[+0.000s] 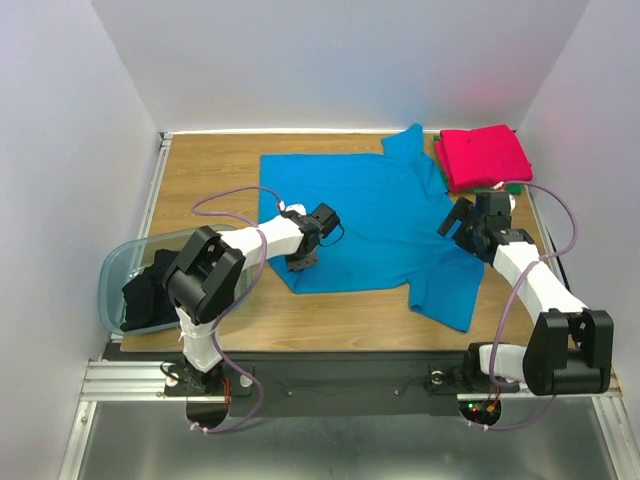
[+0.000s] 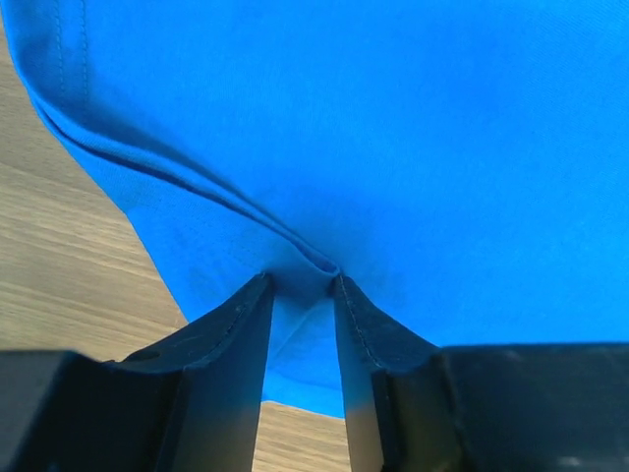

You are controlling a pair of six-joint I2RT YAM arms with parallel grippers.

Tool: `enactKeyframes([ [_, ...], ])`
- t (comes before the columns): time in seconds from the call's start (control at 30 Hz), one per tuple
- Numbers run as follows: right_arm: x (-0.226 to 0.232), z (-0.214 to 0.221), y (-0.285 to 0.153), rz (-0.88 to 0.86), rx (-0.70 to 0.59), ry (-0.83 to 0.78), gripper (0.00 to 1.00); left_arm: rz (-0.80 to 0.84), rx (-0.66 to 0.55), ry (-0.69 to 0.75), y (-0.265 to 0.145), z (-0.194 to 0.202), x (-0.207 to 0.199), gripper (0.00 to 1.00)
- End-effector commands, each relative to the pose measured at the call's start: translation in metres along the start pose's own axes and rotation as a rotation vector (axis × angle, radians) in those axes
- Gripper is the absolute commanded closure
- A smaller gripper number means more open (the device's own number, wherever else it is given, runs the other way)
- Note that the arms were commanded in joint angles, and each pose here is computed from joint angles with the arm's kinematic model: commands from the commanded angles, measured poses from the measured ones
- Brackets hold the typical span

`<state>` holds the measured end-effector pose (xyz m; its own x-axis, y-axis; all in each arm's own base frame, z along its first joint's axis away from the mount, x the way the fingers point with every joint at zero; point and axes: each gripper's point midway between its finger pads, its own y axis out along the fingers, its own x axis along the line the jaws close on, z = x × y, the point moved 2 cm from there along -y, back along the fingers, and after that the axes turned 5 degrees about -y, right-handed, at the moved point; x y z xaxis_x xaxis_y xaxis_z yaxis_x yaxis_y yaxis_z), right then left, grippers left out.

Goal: Fold and stack the t-shirts
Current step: Flatten the tshirt out

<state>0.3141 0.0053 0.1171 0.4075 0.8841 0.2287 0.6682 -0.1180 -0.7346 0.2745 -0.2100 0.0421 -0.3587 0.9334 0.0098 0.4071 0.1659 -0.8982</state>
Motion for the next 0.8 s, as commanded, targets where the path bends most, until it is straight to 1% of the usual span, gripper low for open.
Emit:
enactKeyframes([
  [0.0,-0.014,0.006,-0.009,0.055,-0.003,-0.019,0.00,0.001,-0.014,-0.019,-0.001,0.000,-0.002,0.69],
  [0.03,-0.015,0.007,-0.010,0.060,-0.004,-0.012,0.00,-0.004,-0.010,-0.021,-0.001,0.001,0.000,0.72],
  [0.07,-0.017,0.009,-0.011,0.067,-0.004,-0.011,0.00,-0.004,-0.013,-0.026,-0.004,0.000,0.002,0.78],
  [0.1,-0.019,0.010,-0.012,0.074,0.002,-0.008,0.00,-0.006,-0.019,-0.033,-0.006,-0.001,0.004,0.79],
  [0.23,-0.027,0.017,-0.014,0.120,0.019,0.005,0.00,0.017,-0.037,-0.054,-0.018,-0.004,0.010,0.80],
  [0.5,-0.042,0.030,-0.024,0.191,0.046,0.032,0.00,0.039,-0.048,-0.064,-0.030,-0.004,0.021,0.80],
  [0.53,-0.043,0.031,-0.025,0.196,0.047,0.036,0.00,0.042,-0.052,-0.065,-0.031,-0.005,0.022,0.84],
  [0.6,-0.044,0.036,-0.029,0.193,0.055,0.056,0.00,0.059,-0.059,-0.070,-0.033,-0.005,0.023,1.00],
  [0.67,-0.046,0.040,-0.034,0.201,0.062,0.095,0.00,0.087,-0.062,-0.066,-0.037,-0.006,0.022,1.00],
  [0.77,-0.052,0.053,-0.041,0.237,0.110,0.130,0.00,0.136,-0.077,-0.080,-0.039,-0.004,0.024,1.00],
])
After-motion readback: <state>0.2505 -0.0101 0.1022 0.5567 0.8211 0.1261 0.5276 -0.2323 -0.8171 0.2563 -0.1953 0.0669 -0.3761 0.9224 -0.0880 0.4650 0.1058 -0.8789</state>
